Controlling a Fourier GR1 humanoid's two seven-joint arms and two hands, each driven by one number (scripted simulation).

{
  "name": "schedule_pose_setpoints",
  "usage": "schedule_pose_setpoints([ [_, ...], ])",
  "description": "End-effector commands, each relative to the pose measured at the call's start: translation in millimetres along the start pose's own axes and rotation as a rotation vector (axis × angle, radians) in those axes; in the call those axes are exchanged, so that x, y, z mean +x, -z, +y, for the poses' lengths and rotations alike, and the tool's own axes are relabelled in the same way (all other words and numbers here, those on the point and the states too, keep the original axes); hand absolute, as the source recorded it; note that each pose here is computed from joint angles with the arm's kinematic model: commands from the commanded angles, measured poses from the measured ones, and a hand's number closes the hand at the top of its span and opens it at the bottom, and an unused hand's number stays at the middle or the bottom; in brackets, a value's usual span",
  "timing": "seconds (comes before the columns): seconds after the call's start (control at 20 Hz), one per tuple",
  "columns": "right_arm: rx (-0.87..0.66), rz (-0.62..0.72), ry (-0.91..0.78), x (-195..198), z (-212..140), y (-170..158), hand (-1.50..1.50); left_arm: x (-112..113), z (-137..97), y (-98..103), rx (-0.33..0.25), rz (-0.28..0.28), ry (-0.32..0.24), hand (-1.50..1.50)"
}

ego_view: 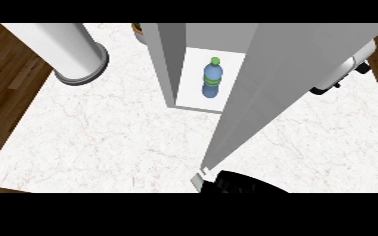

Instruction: Pick up the bottled water, place it into the cabinet and close the cabinet

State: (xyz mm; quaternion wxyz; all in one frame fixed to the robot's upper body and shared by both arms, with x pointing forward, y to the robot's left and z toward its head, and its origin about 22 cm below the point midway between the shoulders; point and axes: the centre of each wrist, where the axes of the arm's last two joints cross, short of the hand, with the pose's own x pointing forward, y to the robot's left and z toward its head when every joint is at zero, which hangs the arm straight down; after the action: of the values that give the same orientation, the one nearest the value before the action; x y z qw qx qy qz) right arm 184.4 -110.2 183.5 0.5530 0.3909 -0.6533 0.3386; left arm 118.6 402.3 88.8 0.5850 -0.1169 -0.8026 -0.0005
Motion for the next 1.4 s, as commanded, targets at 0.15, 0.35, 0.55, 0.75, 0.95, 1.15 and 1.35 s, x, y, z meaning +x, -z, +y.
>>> schedule_pose_setpoints([
  [0.15,0.248,0.102,0.058,21.6,28.0,77.4,1.5,10.3,15.7,-9.0,-0.015,-0.004,-0.013,-1.5],
  [0.35,0.313,0.096,0.076,34.0,10.4,119.0,1.5,14.5,25.7,-16.6,0.03,-0.034,-0.001,-1.5],
  [0.55,0.277,0.165,0.147,50.4,-5.9,137.3,1.5,23.5,40.5,-48.4,0.071,-0.004,-0.002,-1.5],
  [0.75,0.21,0.177,0.259,13.9,-46.8,134.3,1.5,26.6,41.2,-65.7,0.083,-0.011,-0.002,-1.5],
  [0.95,0.187,0.216,0.307,16.9,-67.1,146.3,1.5,30.5,47.8,-75.1,0.089,-0.018,0.0,-1.5],
  [1.15,0.119,0.189,0.304,-2.7,-93.2,130.3,1.5,30.0,42.4,-81.3,0.093,-0.023,0.007,-1.5],
  [1.35,0.05,0.202,0.327,-24.0,-121.2,133.4,1.5,39.6,47.4,-79.6,0.1,-0.032,0.012,-1.5],
])
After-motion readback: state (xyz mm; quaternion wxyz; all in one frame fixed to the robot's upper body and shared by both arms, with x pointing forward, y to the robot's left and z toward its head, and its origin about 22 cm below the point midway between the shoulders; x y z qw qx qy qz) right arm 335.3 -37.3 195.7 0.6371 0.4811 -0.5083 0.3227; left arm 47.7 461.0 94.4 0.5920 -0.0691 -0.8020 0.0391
